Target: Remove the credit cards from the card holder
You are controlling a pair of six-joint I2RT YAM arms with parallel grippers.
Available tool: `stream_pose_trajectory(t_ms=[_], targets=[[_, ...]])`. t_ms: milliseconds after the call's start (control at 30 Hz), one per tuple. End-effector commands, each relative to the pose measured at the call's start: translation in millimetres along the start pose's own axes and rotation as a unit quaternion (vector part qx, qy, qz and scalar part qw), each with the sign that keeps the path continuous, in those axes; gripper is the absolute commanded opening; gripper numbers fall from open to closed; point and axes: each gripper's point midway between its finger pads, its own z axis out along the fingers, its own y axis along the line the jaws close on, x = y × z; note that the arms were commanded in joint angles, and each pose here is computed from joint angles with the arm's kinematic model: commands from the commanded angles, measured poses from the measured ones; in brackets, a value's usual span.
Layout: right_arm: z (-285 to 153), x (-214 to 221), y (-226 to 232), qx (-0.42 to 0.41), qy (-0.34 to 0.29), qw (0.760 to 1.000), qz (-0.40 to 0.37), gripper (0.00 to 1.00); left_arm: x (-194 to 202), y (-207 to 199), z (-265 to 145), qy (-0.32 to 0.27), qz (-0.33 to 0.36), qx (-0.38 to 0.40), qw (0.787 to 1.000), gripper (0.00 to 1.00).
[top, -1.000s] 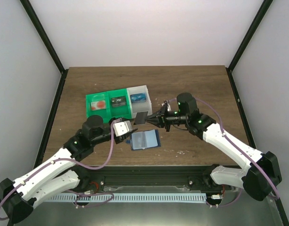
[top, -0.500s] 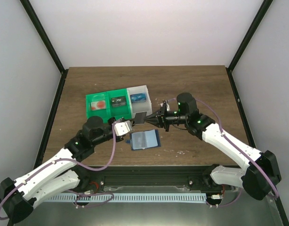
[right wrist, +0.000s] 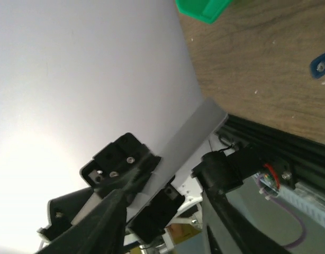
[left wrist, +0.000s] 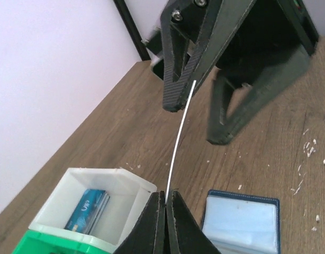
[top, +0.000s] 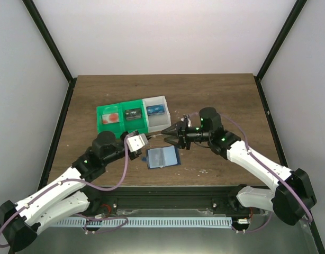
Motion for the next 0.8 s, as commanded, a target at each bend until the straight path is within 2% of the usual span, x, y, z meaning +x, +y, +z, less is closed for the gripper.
stream_pose_trajectory(t_ms=[0, 133, 267, 367, 400, 600, 633, 700, 767], targets=[[-5, -2, 0, -0.019, -0.014, 0.999, -0.025, 0.5, -13, 21, 2, -0.005, -0.095, -0.042, 0.995, 0.0], [-7, -3, -3, -0.025, -0.026, 0.998, -0.059, 0.74, -10, 25, 4, -0.005, -0.171, -0.049, 0.984, 0.0], [-11, -2, 1, -0.038, -0.036, 0.99, -0.13, 0.88, -5, 41, 0, -0.022, -0.253, -0.076, 0.964, 0.0], [-16, -3, 3, -0.04, -0.058, 0.984, -0.164, 0.99, 10, 67, -8, -0.028, -0.323, -0.12, 0.938, 0.0], [-18, -3, 5, -0.041, -0.063, 0.982, -0.172, 1.0, 15, 75, -10, -0.027, -0.343, -0.135, 0.929, 0.0], [-24, 0, 3, -0.035, -0.071, 0.979, -0.189, 1.0, 44, 124, -24, -0.01, -0.459, -0.249, 0.852, 0.0], [-24, 1, 3, -0.035, -0.069, 0.979, -0.191, 1.0, 50, 131, -25, -0.005, -0.48, -0.267, 0.836, 0.0], [-24, 2, 2, -0.035, -0.068, 0.978, -0.196, 1.0, 65, 145, -28, 0.011, -0.53, -0.31, 0.789, 0.0], [-25, 3, 2, -0.035, -0.066, 0.977, -0.202, 1.0, 76, 151, -22, 0.025, -0.566, -0.316, 0.761, 0.0]])
